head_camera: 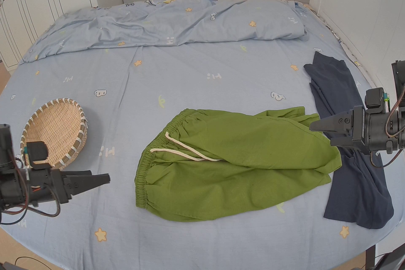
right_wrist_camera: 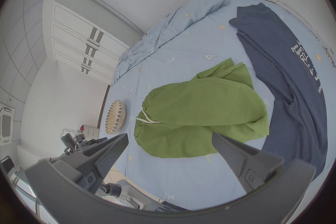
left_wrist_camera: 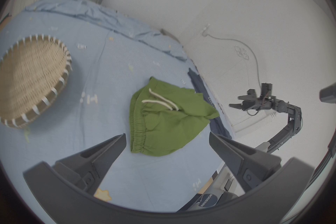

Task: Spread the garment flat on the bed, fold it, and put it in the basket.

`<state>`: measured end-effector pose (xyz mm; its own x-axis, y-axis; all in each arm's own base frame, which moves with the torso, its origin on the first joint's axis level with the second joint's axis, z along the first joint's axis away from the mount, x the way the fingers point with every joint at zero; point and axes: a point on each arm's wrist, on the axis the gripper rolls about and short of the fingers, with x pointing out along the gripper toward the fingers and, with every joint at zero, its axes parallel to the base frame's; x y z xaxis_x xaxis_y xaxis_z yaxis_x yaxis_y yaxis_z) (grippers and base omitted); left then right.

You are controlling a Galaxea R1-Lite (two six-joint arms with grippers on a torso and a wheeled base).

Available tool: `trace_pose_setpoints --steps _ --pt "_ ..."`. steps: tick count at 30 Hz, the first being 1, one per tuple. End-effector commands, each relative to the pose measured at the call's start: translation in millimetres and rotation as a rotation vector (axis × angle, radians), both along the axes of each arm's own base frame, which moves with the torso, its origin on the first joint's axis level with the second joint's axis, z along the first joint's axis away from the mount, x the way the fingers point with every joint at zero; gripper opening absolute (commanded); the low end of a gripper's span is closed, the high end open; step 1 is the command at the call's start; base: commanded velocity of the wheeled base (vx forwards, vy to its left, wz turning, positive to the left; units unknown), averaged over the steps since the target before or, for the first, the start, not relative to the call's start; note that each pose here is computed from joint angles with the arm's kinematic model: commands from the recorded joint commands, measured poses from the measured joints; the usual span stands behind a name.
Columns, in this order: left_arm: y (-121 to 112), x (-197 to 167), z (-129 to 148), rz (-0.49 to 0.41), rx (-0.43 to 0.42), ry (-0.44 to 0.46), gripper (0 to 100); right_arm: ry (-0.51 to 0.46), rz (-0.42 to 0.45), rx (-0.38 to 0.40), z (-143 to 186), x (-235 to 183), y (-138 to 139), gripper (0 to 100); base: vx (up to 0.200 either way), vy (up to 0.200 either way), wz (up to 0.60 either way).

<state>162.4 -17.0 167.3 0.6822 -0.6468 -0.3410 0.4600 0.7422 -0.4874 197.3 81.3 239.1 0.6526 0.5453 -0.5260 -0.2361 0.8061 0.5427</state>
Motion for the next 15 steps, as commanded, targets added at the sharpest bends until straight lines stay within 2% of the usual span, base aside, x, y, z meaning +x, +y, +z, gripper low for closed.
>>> trace_pose_setpoints --steps 1,3,8,15 --pt "-2.4 74.0 -99.5 -0.099 0.021 0.297 100 -0.032 -0.036 0.019 -7.3 -9.5 -13.0 100 0.0 0.0 0.0" --pt "-4.3 79.1 -111.7 -0.127 0.05 0.302 100 -0.036 -0.038 0.02 -7.2 -9.1 -13.2 100 0.0 0.0 0.0" --pt "-10.6 85.6 -123.4 -0.16 0.062 0.289 100 -0.033 -0.034 0.021 -8.0 -9.5 -12.9 100 0.0 0.0 0.0" --pt "-16.1 87.0 -123.6 -0.174 0.057 0.239 100 -0.029 -0.034 0.019 -9.3 -9.8 -12.7 100 0.0 0.0 0.0"
